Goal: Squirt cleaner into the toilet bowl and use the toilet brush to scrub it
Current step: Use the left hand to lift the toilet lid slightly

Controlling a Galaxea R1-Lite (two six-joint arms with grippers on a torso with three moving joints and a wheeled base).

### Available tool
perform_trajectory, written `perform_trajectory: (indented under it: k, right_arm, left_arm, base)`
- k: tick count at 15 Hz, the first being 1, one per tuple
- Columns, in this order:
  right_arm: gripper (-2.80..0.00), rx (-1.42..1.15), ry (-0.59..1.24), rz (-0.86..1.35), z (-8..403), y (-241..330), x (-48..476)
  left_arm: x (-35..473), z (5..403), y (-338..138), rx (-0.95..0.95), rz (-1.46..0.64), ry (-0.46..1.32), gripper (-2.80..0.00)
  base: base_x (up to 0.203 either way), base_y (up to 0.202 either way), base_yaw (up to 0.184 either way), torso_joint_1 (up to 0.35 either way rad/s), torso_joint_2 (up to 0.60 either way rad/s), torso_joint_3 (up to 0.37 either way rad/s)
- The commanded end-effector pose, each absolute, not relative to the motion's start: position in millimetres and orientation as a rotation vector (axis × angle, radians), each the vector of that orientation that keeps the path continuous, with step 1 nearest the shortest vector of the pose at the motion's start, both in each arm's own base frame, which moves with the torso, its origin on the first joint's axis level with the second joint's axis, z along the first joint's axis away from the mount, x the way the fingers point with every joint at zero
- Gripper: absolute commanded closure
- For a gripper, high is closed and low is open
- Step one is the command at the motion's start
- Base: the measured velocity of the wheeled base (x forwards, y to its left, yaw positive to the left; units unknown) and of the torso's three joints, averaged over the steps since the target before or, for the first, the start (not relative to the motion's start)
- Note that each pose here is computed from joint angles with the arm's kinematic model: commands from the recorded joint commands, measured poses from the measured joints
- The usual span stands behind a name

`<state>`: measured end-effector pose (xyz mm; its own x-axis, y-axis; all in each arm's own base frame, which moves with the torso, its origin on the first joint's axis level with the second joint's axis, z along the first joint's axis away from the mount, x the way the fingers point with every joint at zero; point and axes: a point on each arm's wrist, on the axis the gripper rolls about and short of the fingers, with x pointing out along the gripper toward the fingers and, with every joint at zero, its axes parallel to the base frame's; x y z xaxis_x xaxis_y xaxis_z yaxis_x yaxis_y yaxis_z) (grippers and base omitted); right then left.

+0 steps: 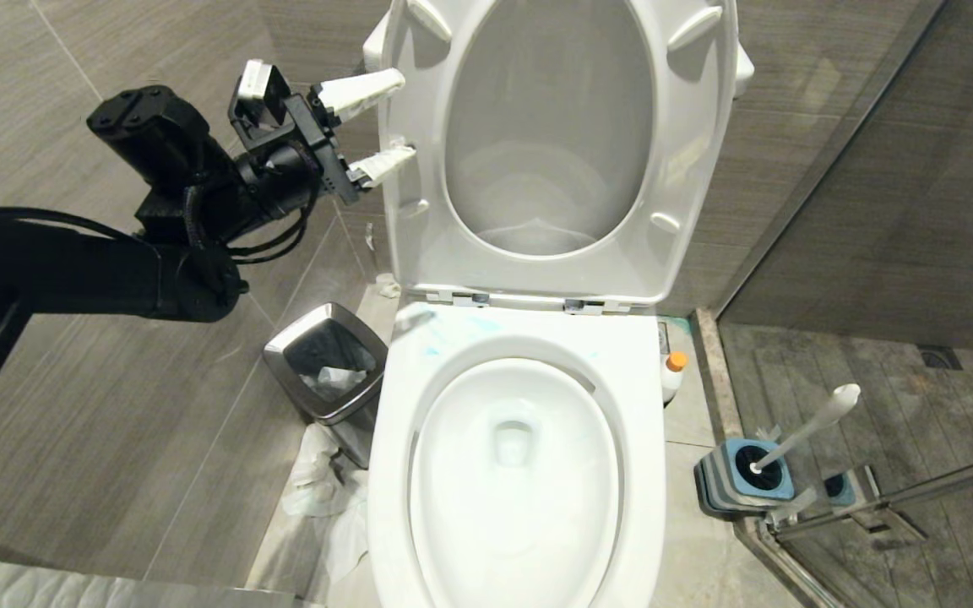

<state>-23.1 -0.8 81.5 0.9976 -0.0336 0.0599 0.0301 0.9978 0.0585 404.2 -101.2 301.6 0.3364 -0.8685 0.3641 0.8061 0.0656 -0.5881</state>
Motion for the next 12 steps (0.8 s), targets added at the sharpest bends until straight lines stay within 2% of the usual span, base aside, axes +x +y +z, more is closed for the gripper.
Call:
perform_trajectory:
  k: [1,12]
  right_arm:
    - [0.0,0.057,-0.036,-0.034,75,-1,-21]
    - [0.0,0.057,-0.036,-0.033,75,-1,-21]
  left_arm:
    - [410,294,-102,-0.814,-1.264,0.104,-2.8]
    - [437,257,-110,-0.717,-1.232,0.078,-2.8]
  base:
    - [0.0,0.0,0.0,0.0,0.0,0.0]
    - [0.0,0.0,0.0,0.0,0.0,0.0]
